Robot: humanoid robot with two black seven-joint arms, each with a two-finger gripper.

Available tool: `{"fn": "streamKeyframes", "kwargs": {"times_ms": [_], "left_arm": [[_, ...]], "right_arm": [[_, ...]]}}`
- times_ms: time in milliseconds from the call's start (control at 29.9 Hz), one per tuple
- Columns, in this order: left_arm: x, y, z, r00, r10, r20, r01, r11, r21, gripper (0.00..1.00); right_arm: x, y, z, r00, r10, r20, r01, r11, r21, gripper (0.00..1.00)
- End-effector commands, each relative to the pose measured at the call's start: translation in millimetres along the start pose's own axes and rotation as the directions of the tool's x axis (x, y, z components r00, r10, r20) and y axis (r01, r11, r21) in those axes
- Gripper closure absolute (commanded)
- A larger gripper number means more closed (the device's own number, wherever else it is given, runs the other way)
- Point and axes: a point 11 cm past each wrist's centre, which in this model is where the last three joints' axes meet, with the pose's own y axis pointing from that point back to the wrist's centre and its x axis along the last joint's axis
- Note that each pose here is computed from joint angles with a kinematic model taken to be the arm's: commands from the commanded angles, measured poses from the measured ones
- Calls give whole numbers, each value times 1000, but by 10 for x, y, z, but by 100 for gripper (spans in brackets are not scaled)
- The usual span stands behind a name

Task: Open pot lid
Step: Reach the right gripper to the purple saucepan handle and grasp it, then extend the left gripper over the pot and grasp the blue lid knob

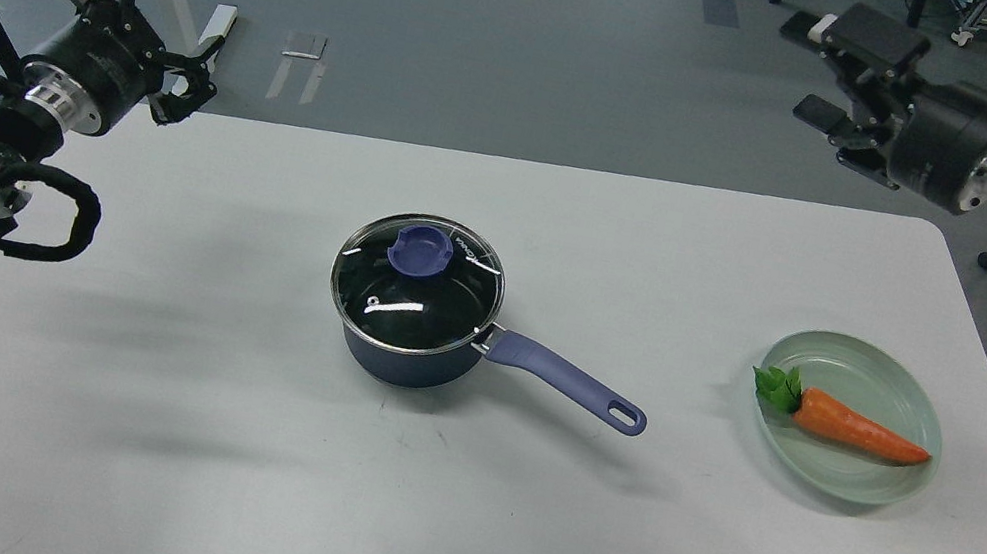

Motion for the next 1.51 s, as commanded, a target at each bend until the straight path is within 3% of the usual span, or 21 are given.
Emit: {"fn": "streamKeyframes", "kwargs": {"times_ms": [0,234,502,702,936,1204,1371,1472], "left_arm": [[-25,-4,0,1000,-13,-2,13,1000,8,0],[-20,4,4,1000,-17,-3,17,1000,9,0],[-40,3,13,1000,-26,-4,26,1000,10,0],[-134,4,7,999,-52,-10,53,998,15,0],[-127,19,29,998,-56,4,56,998,16,0],[-222,16,108,997,-81,11,80,997,11,0],[-308,8,64,991,-119,57,117,993,33,0],[-357,1,-11,984,-146,102,139,988,72,0]], "right_arm": [[-288,-122,-76,958,-161,-237,150,987,-62,0],[-1009,-450,-88,767,-418,-486,387,906,-169,1],[-1722,-681,69,428,-555,-713,534,792,-297,4],[-1785,-702,86,399,-567,-721,546,778,-310,15],[-2023,-732,147,301,-613,-731,589,722,-363,26],[-2001,-720,208,270,-625,-733,582,712,-392,49],[-1944,-779,187,287,-613,-736,564,729,-387,52],[-1951,-786,175,286,-611,-738,566,729,-385,59]]}}
